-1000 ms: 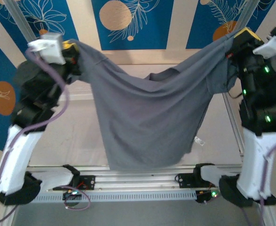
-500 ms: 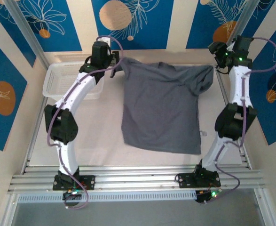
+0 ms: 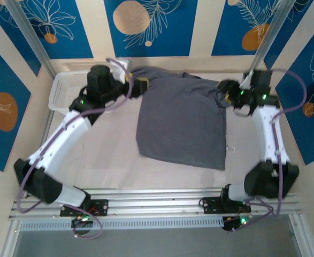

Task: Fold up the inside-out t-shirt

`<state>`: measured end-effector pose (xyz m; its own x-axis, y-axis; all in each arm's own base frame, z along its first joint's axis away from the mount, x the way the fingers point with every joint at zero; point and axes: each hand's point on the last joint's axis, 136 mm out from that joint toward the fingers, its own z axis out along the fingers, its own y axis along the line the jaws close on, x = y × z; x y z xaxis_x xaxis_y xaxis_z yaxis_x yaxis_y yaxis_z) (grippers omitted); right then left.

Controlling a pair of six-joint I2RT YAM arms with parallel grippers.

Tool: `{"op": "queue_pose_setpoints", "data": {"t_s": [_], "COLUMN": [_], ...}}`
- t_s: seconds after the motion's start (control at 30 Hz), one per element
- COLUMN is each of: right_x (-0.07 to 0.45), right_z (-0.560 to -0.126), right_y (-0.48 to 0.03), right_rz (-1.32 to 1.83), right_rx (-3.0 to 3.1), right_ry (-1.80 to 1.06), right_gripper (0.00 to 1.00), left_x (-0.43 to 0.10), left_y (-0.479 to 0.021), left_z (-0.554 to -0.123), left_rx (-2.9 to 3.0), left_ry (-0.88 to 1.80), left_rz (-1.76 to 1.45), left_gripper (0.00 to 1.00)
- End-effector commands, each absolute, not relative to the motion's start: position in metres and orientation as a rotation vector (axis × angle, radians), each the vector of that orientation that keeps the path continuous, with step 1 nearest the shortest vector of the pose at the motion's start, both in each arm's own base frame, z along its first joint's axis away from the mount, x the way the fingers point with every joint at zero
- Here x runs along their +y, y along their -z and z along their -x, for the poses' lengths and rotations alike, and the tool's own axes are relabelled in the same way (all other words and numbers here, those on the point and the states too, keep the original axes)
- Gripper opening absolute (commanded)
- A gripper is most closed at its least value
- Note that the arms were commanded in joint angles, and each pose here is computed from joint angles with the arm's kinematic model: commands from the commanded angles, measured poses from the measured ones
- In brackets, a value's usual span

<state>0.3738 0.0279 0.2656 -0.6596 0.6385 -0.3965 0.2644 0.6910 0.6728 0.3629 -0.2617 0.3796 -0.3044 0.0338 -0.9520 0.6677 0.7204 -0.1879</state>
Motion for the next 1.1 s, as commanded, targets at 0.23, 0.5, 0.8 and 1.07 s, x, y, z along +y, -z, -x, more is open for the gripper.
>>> {"op": "queue_pose_setpoints", "data": {"t_s": [0.23,0.5,0.8,1.07], "right_x": [0.035,0.019,0.0,0.001], "right_z": [-0.185,-0.188,-0.189,-0.192], "right_y": [-0.1,-0.06,-0.022,-0.017], "right_rz": [-1.471,-1.662,-1.773,-1.752], "right_rx": [2.581,2.589,2.571,2.595], "right_ry": [-0.474,-0.421,-0.259,-0.267], "right_gripper": [0.63,0.64,0.69,0.71], "left_x": [-0.322,-0.328,-0.333,-0.33], "left_y": [-0.266,-0.246,-0.237,-0.234], "left_z": [-0.184,-0.171,-0.177,-0.18], "left_rx": [1.571,1.529,1.543,1.556], "left_ry": [0.861,0.858,0.85,0.828], "left_rz": [-1.363,-1.443,-1.444,-1.429], "left_gripper": [0.9,0.93,0.94,0.95]}}
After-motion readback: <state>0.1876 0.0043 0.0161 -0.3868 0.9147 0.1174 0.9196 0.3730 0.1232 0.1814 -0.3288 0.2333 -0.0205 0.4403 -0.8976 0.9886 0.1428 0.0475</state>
